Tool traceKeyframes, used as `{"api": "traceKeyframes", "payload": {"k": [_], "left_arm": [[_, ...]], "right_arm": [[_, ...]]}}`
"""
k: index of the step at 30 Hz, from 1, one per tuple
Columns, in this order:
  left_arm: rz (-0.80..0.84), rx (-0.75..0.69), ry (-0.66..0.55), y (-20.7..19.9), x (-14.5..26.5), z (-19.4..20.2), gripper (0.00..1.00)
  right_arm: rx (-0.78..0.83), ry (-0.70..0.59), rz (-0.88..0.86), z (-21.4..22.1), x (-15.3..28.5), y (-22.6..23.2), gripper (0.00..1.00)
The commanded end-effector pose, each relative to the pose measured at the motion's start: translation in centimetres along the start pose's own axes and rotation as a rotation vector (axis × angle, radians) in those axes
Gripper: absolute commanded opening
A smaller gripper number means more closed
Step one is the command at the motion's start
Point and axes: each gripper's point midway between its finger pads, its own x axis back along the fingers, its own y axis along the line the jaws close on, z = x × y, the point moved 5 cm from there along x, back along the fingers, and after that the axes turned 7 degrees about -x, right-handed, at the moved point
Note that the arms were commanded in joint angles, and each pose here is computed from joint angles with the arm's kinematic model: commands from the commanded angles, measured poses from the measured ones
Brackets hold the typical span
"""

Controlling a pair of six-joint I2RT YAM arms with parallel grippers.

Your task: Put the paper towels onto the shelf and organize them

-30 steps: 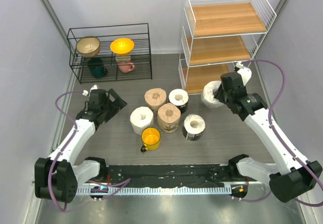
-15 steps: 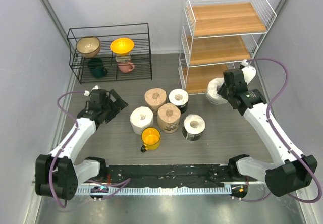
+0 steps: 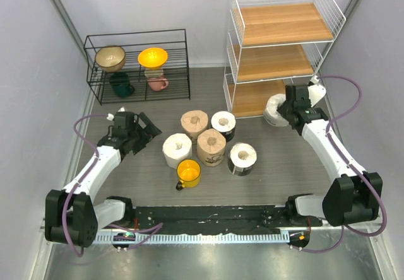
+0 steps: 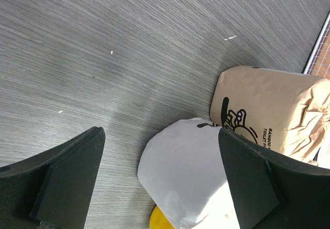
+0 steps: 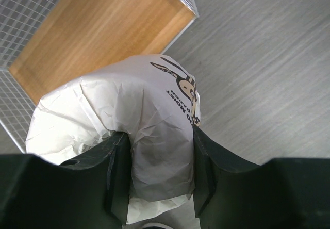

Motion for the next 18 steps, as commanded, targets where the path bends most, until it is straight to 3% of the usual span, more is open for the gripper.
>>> {"api": "traceKeyframes", "payload": {"k": [1,18], "left_arm": [[0.059,-0.011,-0.045,-1.4,1.1,-1.1,0.98],[0.073,-0.010,-0.027,-1.4,0.9,-0.4,0.97]], "right_arm": [[-0.128,-0.095,-0.083,-2.0,-0.9,2.5,0.47],[-0.209,-0.211,-0.037,-1.9,-4.5,2.2,0.46]]}}
